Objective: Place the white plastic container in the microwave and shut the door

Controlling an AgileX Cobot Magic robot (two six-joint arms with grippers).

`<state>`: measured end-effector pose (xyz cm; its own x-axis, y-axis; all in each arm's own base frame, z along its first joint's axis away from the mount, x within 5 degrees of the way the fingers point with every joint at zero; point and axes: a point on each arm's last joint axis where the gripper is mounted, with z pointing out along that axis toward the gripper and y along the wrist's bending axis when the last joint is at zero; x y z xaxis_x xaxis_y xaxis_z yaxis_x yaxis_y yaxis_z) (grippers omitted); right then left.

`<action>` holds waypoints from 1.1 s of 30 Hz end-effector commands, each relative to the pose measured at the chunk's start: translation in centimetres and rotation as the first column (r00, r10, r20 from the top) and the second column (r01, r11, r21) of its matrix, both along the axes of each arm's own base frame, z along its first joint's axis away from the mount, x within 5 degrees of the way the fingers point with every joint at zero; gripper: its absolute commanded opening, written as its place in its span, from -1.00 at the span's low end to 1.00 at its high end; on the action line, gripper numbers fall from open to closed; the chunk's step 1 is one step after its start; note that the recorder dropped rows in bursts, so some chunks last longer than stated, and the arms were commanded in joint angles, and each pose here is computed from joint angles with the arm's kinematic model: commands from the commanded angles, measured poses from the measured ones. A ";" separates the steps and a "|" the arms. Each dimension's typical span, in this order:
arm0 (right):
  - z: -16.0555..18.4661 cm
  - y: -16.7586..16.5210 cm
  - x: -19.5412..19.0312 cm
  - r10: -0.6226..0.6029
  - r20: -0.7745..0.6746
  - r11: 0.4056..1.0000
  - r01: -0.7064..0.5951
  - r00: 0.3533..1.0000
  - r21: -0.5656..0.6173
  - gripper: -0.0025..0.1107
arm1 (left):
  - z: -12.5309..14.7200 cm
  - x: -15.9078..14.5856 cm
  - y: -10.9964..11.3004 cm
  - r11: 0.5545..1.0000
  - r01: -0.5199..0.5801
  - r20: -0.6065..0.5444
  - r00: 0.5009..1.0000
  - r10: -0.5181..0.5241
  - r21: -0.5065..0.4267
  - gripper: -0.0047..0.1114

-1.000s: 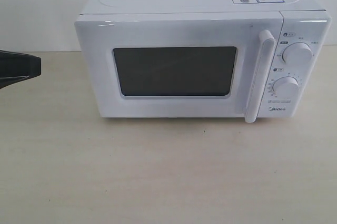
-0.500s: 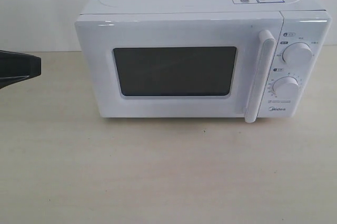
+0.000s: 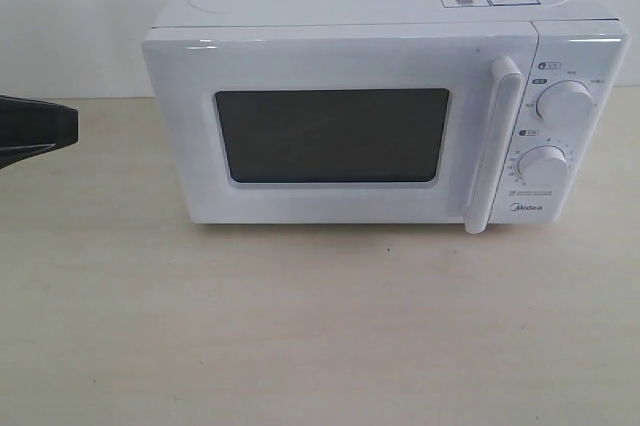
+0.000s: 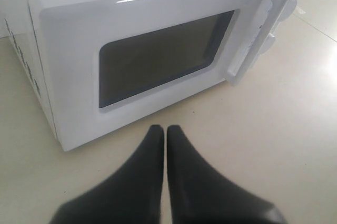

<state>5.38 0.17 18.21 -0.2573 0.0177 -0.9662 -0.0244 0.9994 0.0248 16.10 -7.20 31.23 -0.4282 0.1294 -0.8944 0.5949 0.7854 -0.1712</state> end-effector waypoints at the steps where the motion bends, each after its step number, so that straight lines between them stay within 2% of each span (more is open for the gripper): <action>1: 0.0 0.0 0.0 -0.002 0.005 1.000 0.002 1.000 -0.014 -0.96 | 0.0 -0.1 0.0 1.000 -0.005 0.005 1.000 0.005 -0.010 -0.84; 33: 0.1 0.0 0.0 0.001 0.016 1.000 -0.001 1.000 -0.010 -0.96 | 0.1 -0.2 0.0 1.000 -0.003 0.010 1.000 0.003 -0.011 -0.84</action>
<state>5.37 0.17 18.17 -0.2612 0.0175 -0.9651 -0.0243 0.9994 0.0247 16.11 -7.19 31.25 -0.4279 0.1264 -0.8949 0.5934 0.7861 -0.1728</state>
